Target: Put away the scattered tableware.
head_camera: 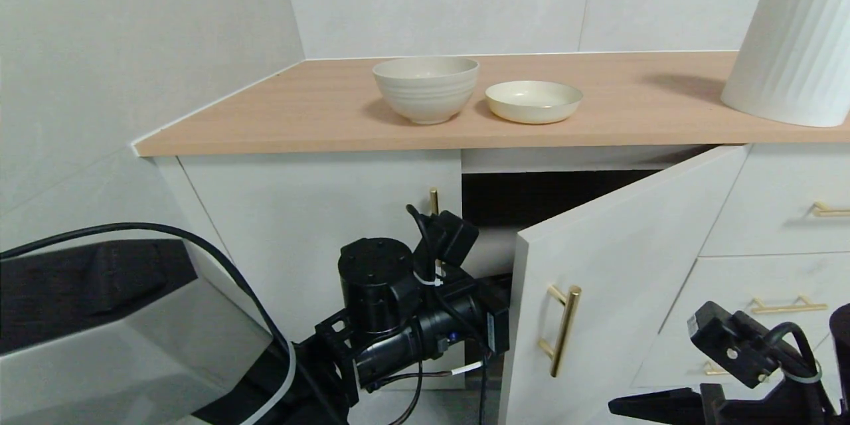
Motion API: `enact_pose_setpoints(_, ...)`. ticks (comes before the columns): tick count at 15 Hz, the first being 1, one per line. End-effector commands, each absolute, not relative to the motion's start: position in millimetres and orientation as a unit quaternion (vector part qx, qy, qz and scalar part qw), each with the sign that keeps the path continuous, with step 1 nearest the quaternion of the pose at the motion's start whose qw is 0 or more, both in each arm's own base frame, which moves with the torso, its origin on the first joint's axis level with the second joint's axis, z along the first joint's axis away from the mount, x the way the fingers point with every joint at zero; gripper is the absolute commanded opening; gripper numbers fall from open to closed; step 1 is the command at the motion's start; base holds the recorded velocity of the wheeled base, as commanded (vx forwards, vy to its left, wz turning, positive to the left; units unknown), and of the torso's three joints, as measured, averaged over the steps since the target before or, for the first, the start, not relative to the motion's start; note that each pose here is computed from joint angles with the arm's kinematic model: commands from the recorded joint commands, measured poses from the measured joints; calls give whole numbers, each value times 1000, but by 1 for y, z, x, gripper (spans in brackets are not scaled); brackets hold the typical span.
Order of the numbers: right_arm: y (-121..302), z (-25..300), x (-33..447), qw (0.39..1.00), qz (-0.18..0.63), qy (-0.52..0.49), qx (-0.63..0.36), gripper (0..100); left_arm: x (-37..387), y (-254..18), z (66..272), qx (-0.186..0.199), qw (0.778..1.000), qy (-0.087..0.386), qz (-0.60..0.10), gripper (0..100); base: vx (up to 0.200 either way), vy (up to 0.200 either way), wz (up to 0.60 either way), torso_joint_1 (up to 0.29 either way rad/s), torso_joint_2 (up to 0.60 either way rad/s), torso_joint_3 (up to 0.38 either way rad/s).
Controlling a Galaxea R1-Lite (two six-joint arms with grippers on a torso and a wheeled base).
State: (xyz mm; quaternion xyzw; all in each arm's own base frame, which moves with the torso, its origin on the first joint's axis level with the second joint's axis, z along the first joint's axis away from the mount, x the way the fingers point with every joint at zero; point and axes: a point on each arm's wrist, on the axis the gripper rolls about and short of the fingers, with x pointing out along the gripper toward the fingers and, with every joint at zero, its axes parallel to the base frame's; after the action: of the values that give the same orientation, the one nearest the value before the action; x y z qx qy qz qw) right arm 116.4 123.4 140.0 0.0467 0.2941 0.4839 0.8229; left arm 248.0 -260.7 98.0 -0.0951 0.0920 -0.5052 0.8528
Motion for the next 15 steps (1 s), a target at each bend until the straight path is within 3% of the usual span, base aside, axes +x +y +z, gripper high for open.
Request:
enact_pose_setpoints(1, 122, 145, 114, 824, 488, 282, 48, 100, 251, -263, 93, -95, 853, 96, -504, 0, -200, 0, 0, -2, 2, 7)
enact_pose_setpoints(3, 123, 145, 113, 823, 491, 283, 47, 100, 253, -267, 95, -108, 851, 97, -504, 0, -200, 0, 0, 2, 2, 2)
enact_pose_setpoints(6, 123, 144, 113, 822, 492, 283, 47, 100, 260, -273, 89, -126, 850, 105, -501, 0, 0, 0, 0, 0, 0, 0)
enact_pose_setpoints(15, 124, 144, 114, 821, 492, 286, 46, 100, 277, -289, 82, -131, 850, 92, -502, 0, -22, 0, 0, 0, 0, 0)
